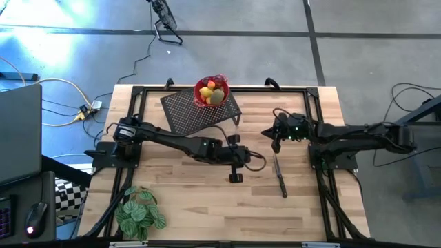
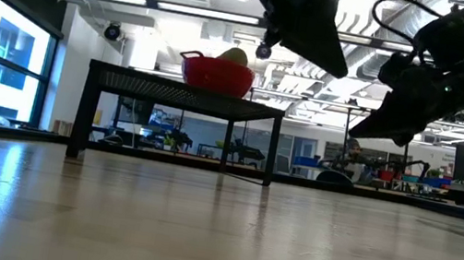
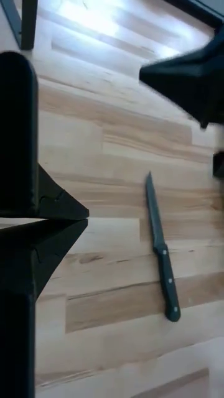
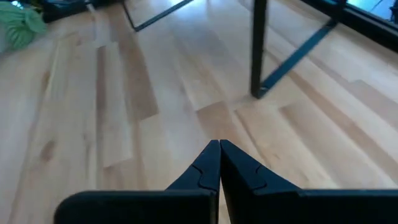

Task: Pick & Place Fruit
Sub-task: Put the knife on the shelf

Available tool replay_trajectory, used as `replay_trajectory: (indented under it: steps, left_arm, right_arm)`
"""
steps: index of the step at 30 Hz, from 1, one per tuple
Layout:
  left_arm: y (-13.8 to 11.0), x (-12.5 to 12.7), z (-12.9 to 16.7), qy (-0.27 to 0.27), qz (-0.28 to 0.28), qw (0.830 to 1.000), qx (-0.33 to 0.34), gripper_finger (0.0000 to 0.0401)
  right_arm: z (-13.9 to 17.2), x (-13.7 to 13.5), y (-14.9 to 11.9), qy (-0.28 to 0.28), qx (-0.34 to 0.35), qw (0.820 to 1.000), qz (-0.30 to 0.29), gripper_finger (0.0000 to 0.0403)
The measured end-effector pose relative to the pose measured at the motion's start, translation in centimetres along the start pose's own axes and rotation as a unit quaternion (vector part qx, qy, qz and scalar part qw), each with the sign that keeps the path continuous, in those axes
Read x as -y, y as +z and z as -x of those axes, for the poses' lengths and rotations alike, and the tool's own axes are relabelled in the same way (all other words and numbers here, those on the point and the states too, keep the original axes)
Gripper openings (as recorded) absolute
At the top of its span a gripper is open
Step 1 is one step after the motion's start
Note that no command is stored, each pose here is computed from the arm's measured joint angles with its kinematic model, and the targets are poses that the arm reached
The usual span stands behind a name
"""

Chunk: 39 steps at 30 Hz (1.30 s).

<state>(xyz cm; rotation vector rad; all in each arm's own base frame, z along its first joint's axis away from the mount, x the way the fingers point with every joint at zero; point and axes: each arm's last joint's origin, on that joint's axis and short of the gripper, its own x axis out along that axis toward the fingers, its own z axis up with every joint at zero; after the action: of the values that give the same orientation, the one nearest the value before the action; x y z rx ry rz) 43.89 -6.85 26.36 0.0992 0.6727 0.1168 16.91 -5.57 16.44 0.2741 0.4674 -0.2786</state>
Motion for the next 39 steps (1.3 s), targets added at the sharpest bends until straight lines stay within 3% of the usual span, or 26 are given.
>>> replay_trajectory:
  steps: [4,11,16,25,39]
  left_arm:
    - [0.0,-0.1,1.4,0.013,-0.009,1.0,-0.02,0.0]
    - [1.7,-1.4,7.2,0.034,-0.013,0.999,-0.001,0.0]
    - [2.0,-1.8,8.5,0.037,-0.02,0.999,0.011,0.0]
    - [-3.3,-1.2,5.4,0.038,0.029,0.999,-0.015,0.0]
    - [-8.0,-2.4,8.3,0.024,0.064,0.993,0.097,0.0]
  right_arm:
    - [-0.1,-1.5,-0.2,0.009,0.002,1.0,0.009,0.0002]
    - [0.1,-3.7,0.0,0.057,0.03,0.997,0.033,0.0002]
    - [0.6,-4.7,0.4,0.061,0.066,0.995,0.041,0.0002]
    - [2.5,-5.8,0.4,0.07,0.083,0.993,0.053,0.0002]
    - [5.5,-5.9,0.8,0.056,0.134,0.989,0.043,0.0002]
